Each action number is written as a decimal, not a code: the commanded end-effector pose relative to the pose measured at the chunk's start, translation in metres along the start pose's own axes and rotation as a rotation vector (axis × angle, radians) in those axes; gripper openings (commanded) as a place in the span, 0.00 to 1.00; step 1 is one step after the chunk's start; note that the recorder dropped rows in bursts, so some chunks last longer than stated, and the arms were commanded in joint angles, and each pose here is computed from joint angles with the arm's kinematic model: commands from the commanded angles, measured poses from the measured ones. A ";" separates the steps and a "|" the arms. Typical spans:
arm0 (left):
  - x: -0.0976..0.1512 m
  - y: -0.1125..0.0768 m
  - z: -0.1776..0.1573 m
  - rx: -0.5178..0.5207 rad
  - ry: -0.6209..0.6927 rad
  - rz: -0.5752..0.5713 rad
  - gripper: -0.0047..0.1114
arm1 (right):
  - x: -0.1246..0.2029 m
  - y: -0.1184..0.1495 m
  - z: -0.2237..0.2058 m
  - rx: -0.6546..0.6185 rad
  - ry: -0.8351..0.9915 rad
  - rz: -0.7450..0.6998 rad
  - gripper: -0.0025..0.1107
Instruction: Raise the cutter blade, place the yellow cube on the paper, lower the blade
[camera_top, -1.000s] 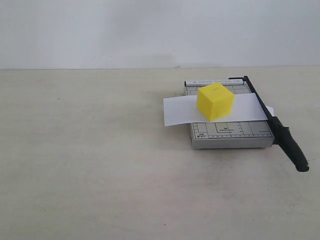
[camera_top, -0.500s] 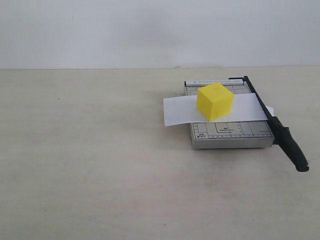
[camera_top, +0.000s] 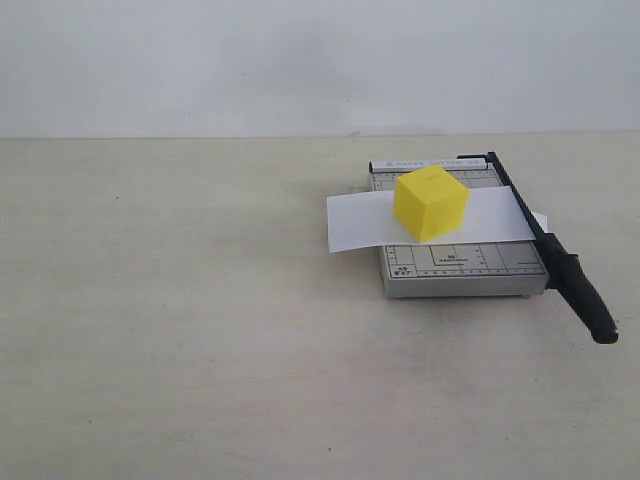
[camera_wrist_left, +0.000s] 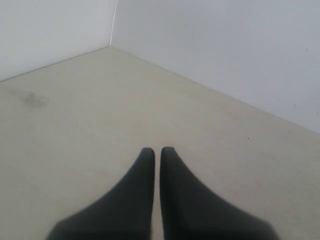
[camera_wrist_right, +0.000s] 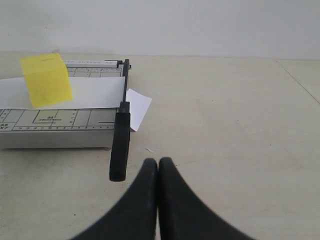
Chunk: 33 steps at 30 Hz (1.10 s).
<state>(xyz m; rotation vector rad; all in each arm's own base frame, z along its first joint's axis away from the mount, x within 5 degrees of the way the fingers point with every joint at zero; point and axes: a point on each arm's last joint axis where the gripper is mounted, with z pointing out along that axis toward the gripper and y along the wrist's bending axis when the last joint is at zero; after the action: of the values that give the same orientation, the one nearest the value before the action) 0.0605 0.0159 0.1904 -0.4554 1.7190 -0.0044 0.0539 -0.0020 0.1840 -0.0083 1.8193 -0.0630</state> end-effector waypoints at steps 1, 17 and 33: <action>0.000 0.000 0.000 0.004 -0.013 -0.007 0.08 | 0.001 0.000 0.000 0.006 -0.002 -0.001 0.02; -0.001 0.000 -0.005 0.011 -0.051 0.007 0.08 | 0.001 0.000 0.000 0.006 -0.002 -0.001 0.02; 0.021 -0.009 -0.010 0.236 0.198 0.097 0.08 | 0.001 0.000 0.000 0.006 -0.005 0.001 0.02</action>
<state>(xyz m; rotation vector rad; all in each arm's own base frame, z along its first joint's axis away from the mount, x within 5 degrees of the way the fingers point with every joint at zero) 0.0532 0.0004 0.1819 -0.1856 1.8358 -0.1403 0.0538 -0.0021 0.1838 -0.0054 1.8216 -0.0647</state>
